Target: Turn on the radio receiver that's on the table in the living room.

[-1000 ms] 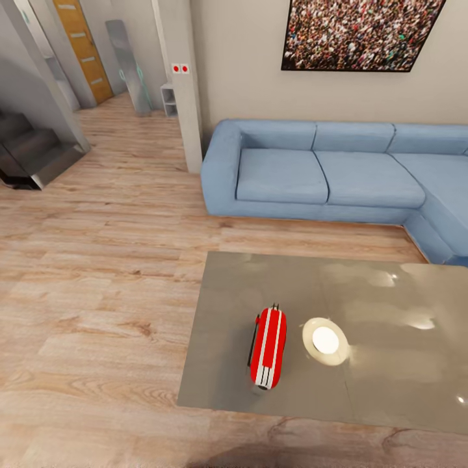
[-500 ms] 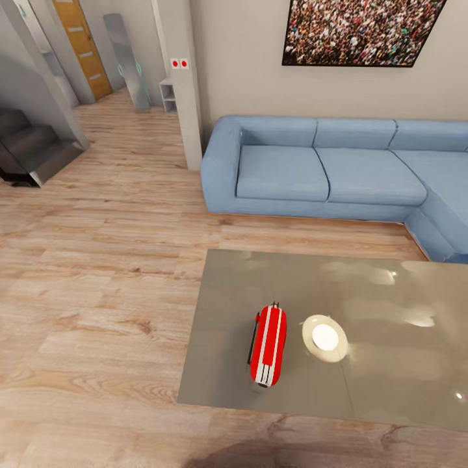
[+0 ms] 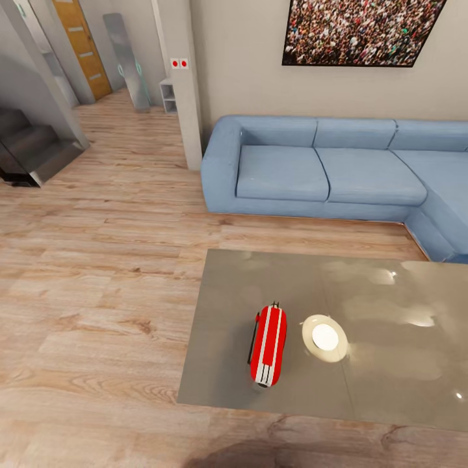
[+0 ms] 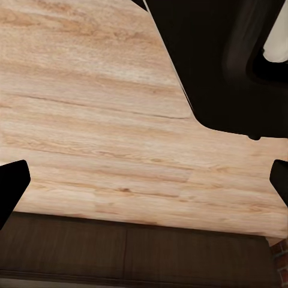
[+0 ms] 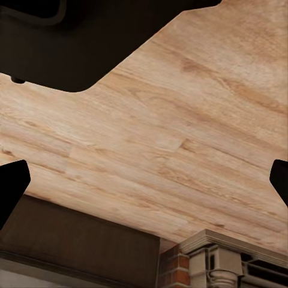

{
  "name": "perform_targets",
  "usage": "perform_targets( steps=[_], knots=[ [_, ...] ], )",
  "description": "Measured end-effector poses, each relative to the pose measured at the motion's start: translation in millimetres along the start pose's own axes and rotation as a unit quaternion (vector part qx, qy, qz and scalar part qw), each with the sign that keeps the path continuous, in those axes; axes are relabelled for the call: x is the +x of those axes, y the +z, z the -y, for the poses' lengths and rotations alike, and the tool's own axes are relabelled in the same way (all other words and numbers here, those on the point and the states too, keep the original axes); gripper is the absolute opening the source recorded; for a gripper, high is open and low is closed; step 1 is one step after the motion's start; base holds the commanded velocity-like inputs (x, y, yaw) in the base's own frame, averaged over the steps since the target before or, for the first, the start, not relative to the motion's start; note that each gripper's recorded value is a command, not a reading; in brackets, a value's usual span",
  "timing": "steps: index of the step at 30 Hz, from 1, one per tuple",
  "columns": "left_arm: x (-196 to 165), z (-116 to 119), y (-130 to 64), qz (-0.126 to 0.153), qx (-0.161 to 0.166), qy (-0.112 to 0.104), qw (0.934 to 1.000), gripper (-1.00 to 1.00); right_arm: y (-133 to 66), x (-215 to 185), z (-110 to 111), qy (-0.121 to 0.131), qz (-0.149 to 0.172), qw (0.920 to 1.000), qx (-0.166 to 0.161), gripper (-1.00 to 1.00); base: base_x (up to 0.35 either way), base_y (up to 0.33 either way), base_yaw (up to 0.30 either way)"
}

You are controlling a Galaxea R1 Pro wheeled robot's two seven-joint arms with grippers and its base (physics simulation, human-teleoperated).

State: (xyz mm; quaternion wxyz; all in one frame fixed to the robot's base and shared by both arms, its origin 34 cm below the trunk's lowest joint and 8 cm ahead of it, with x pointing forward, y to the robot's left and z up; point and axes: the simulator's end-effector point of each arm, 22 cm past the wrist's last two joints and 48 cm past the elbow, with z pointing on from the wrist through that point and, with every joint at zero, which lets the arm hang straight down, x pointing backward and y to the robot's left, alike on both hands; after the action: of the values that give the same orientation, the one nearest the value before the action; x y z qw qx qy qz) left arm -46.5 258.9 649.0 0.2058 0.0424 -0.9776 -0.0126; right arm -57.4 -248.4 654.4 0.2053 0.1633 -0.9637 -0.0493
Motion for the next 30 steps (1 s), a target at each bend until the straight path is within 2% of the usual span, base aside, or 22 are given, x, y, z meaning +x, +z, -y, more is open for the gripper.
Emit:
perform_targets(
  steps=[17,20,23,24,25,28,29,30],
  knots=[
    [0.0,1.4,0.0,0.000,0.001,0.008,1.0000,1.00,0.0,-0.2,0.4,-0.009,-0.001,1.0000,0.004,1.00,0.000,0.000,0.000],
    [-9.8,4.0,0.0,0.010,0.005,0.011,0.9999,1.00,0.2,-5.5,1.3,-0.012,0.005,0.9999,0.004,1.00,0.000,0.000,0.000],
    [-51.4,6.7,-2.1,0.052,0.009,0.011,0.9985,1.00,-0.3,-44.0,1.8,-0.012,0.043,0.9990,0.004,1.00,0.000,0.000,0.000],
    [-79.1,8.7,-5.5,0.080,0.012,0.010,0.9967,1.00,-2.8,-74.8,1.7,-0.013,0.073,0.9972,0.005,1.00,0.000,0.000,0.000],
    [-111.2,9.7,-11.5,0.113,0.014,0.010,0.9935,1.00,-8.0,-108.9,1.2,-0.013,0.103,0.9945,0.005,1.00,0.000,0.000,0.000],
    [-170.8,4.3,-28.8,0.172,0.012,0.011,0.9849,1.00,-22.7,-165.7,0.6,-0.013,0.143,0.9896,0.006,1.00,0.000,0.000,0.000],
    [-199.0,1.8,-40.0,0.199,0.011,0.012,0.9799,1.00,-32.5,-191.7,1.5,-0.013,0.157,0.9874,0.008,1.00,0.000,0.000,0.000],
    [-214.3,1.1,-47.1,0.213,0.012,0.012,0.9770,1.00,-39.3,-207.2,2.3,-0.013,0.167,0.9858,0.010,1.00,0.000,0.000,0.000]
  ],
)
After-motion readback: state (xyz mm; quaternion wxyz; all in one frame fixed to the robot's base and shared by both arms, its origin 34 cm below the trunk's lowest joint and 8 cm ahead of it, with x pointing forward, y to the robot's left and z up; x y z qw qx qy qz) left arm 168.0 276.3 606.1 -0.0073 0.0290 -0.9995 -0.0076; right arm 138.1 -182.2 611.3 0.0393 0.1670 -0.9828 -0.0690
